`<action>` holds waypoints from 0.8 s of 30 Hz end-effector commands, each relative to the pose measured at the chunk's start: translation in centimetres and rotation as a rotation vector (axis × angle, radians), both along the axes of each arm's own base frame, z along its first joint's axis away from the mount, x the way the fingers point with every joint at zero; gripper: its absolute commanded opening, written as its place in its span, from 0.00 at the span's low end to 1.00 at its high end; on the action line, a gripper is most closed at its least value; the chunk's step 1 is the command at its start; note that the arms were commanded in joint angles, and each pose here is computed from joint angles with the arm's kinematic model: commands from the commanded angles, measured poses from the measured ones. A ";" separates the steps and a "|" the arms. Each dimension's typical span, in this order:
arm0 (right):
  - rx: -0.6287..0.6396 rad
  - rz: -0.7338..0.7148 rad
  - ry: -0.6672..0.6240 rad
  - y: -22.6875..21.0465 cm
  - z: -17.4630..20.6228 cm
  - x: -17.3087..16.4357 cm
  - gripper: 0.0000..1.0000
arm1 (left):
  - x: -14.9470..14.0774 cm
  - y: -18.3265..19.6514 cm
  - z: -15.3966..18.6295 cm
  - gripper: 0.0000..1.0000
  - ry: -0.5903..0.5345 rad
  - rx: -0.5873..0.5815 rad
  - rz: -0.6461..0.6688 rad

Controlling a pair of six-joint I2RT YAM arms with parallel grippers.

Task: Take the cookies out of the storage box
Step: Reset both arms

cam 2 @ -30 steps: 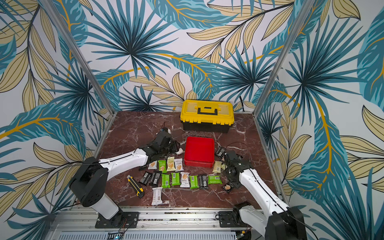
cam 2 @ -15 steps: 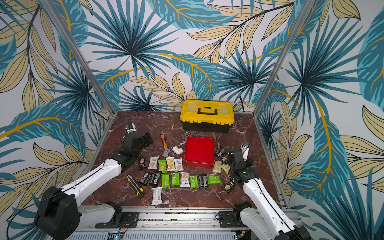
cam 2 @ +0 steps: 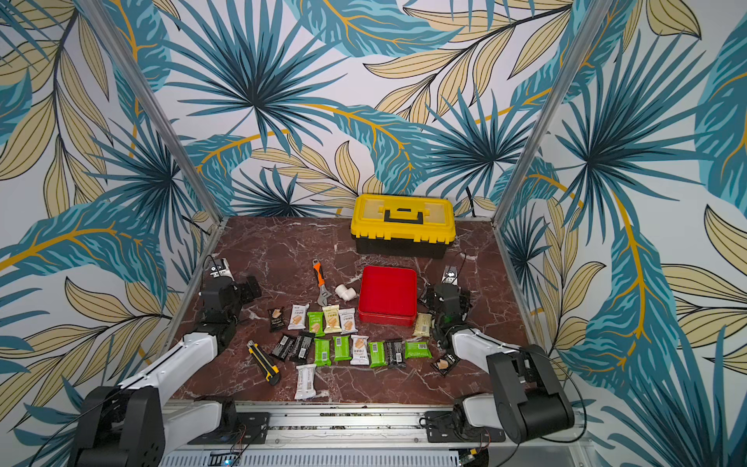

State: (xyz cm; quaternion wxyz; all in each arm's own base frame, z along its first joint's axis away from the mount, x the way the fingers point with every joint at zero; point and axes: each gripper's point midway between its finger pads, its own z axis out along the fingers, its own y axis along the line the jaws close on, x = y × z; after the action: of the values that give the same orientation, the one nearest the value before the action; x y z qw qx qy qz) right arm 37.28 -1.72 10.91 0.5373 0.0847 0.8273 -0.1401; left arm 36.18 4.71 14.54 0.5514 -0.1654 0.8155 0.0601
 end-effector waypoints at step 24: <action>0.101 0.110 -0.122 -0.2 0.2 2.4 0.99 | 3.4 -0.7 -2.6 1.00 -0.181 0.095 -0.136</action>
State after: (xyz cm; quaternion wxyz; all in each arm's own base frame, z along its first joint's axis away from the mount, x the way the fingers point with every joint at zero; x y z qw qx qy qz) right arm 39.89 -1.97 10.95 0.5830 0.0731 0.8063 -0.0689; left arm 39.14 3.64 10.44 0.6106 -0.0865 0.7860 0.0428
